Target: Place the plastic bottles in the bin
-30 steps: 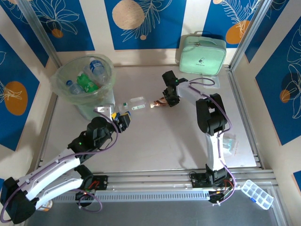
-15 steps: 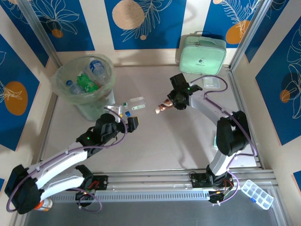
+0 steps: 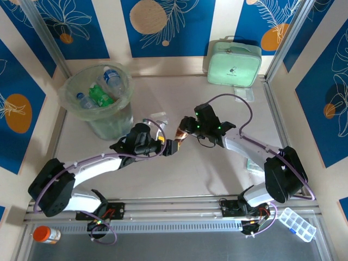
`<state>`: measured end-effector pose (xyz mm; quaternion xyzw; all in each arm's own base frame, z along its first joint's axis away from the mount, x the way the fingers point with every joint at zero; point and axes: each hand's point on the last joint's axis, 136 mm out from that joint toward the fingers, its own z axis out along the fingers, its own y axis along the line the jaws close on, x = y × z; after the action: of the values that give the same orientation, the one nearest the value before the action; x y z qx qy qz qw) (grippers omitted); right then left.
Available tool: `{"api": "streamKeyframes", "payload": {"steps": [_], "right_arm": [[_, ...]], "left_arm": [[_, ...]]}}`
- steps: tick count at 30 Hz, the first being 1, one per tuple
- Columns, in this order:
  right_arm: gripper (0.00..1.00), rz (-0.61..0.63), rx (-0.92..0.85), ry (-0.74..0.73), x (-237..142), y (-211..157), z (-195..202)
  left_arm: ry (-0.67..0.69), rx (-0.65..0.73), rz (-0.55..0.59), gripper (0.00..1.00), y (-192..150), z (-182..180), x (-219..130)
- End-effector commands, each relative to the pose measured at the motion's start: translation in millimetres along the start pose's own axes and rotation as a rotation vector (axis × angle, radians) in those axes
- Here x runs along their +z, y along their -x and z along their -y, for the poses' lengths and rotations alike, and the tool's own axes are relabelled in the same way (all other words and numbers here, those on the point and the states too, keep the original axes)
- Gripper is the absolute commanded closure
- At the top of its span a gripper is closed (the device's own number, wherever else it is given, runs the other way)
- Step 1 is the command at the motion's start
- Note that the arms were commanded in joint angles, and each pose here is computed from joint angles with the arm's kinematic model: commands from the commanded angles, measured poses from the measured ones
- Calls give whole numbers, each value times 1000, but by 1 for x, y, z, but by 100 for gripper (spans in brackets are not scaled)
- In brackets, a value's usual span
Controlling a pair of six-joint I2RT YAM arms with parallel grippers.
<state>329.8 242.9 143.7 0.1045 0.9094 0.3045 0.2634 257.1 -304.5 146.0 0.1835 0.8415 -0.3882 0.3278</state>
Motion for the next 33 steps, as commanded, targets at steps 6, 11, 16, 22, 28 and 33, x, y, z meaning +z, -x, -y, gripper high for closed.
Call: {"api": "streamKeyframes", "payload": {"steps": [6, 11, 16, 22, 28, 33], "right_arm": [[54, -43, -148, 313, -9, -14, -61], [54, -67, -190, 362, -8, -30, -76], [54, -65, -198, 382, -8, -33, -79], [54, -85, -213, 362, 5, -38, -76], [55, -92, -223, 359, 10, -42, -76], [55, -78, -224, 353, 7, -40, -75]], "left_arm": [[-8, 46, -22, 10, 9, 4, 15], [1, 44, 9, 11, 14, 3, 9], [23, 50, 63, 19, 22, 0, -3], [58, 60, 102, 33, 27, -6, -13], [77, 44, 95, 47, 27, -14, -11], [74, 37, 104, 48, 28, -15, -13]]}}
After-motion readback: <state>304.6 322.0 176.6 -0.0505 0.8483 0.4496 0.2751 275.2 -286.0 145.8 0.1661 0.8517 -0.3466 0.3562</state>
